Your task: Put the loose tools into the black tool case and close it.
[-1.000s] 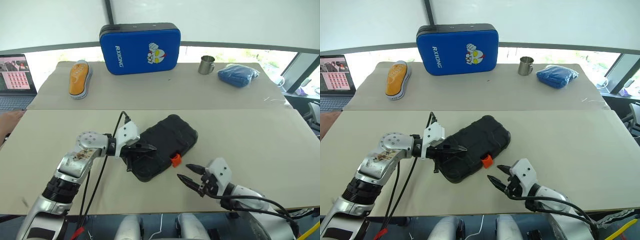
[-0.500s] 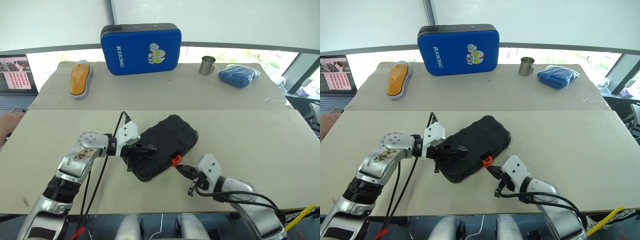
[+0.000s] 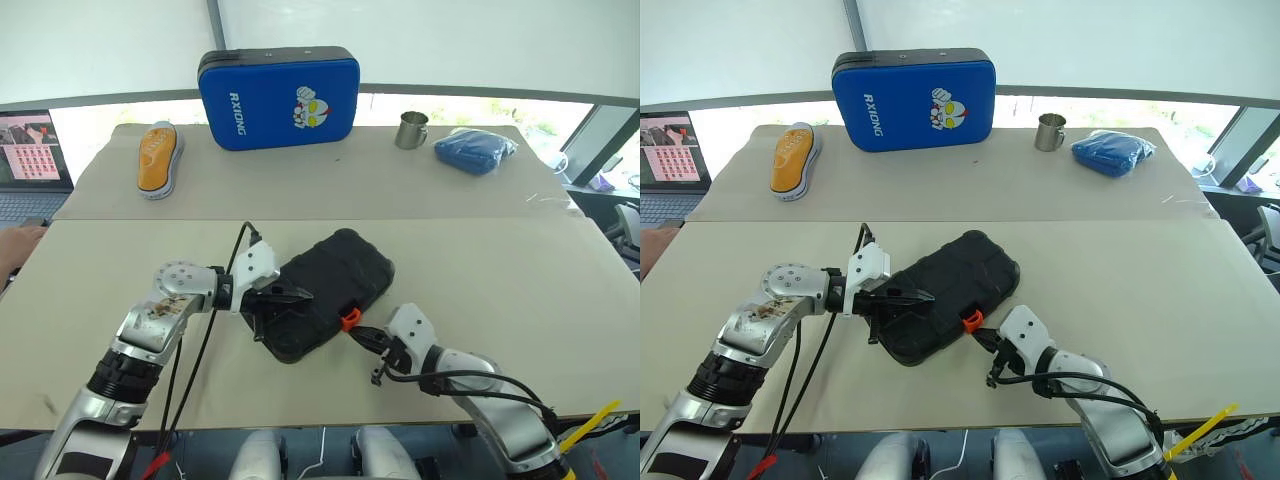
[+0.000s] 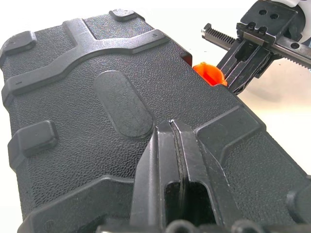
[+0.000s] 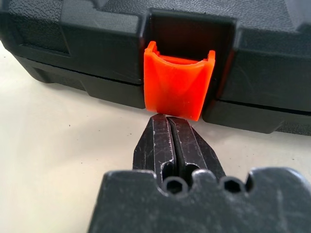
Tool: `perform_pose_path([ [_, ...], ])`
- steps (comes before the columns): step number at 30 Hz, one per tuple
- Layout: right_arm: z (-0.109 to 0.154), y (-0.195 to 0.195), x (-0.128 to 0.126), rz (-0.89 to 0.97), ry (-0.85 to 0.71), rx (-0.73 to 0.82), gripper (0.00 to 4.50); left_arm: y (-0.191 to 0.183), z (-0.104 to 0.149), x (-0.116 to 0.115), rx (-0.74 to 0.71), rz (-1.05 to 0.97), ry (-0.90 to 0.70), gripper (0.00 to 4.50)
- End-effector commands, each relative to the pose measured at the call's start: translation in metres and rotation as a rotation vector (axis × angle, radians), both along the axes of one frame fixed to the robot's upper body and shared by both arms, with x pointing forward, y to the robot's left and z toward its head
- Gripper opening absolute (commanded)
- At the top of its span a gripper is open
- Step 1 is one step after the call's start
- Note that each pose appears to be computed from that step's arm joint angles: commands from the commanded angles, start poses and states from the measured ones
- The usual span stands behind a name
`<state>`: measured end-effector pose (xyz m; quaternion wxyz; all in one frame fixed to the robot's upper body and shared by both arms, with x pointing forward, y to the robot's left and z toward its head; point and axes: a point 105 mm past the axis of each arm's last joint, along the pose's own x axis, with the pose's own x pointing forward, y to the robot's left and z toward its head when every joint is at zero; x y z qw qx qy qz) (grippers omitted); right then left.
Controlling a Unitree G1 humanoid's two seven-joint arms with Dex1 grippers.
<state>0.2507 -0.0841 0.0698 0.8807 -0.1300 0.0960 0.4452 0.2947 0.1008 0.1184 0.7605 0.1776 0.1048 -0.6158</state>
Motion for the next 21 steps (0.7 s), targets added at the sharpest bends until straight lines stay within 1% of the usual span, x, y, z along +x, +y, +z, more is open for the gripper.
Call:
perform_pose_path([
  [1,0.034,0.001,-0.006,0.056,-0.094,0.038,0.03,0.006,-0.052,-0.009,0.133,0.031,0.160,0.00],
  [6,0.038,-0.004,-0.010,0.069,-0.082,0.034,0.03,0.006,-0.054,-0.008,0.134,0.031,0.160,0.00],
  [12,0.035,-0.002,0.001,0.052,-0.099,0.022,0.03,0.004,-0.054,-0.007,0.132,0.031,0.156,0.00],
  [21,0.031,0.004,0.007,0.075,-0.107,0.006,0.03,0.003,-0.054,-0.005,0.138,0.030,0.157,0.00],
])
